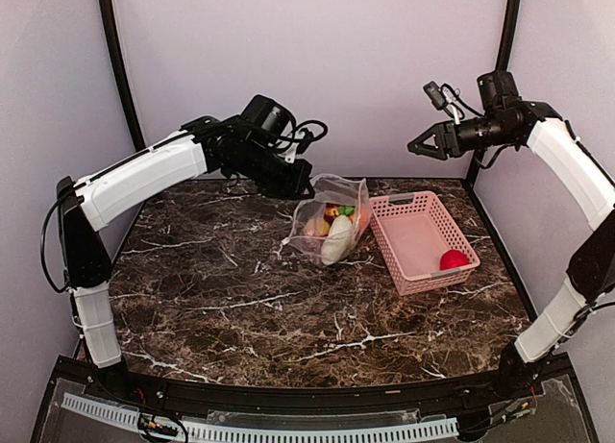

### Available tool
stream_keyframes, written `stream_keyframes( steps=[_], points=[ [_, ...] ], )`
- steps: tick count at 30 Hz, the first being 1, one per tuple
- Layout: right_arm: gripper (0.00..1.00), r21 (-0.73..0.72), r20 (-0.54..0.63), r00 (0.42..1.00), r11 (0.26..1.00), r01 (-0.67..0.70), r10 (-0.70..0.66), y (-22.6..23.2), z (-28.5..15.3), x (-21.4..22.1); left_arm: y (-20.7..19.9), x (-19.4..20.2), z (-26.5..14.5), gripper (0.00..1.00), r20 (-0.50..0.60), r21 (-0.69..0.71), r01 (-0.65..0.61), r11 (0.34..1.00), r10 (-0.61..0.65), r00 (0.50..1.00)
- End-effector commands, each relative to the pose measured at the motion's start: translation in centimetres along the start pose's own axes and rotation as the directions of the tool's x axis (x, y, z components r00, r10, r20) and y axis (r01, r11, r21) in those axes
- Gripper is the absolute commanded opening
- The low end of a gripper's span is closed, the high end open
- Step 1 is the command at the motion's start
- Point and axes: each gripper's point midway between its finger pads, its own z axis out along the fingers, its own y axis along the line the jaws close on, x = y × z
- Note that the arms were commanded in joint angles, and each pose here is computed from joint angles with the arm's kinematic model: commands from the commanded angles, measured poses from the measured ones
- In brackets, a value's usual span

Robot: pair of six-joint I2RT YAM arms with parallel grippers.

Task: Place the food in the zip-top bag and seal the zipper
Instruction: Adjust the zipper food storage bag at the center of the board.

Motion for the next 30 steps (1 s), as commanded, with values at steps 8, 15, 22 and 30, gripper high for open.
stream_keyframes(
  steps=[8,15,22,30],
  points=[
    [0.63,0.161,-0.247,0.969,0.986,0.047,-0.006,-3.7,-3.4,10.0,-3.1,-4.9,-5.9,0.01,0.245,0.048,-0.165,0.985,0.149,0.958],
    [0.61,0.263,-0.479,0.878,0.956,0.132,0.011,-5.1,-4.8,18.2,-2.6,-2.8,-6.1,0.01,0.162,0.037,-0.185,0.982,0.177,0.971],
    [0.59,0.293,-0.594,0.802,0.946,0.139,0.067,-6.0,-5.2,23.0,-2.6,-1.1,-7.3,0.01,0.162,0.066,-0.181,0.981,0.168,0.972],
    [0.55,0.301,-0.628,0.768,0.949,0.09,0.126,-7.8,-3.8,24.5,-2.7,0.3,-8.4,0.01,0.182,0.115,-0.063,0.991,0.041,0.982]
  ],
)
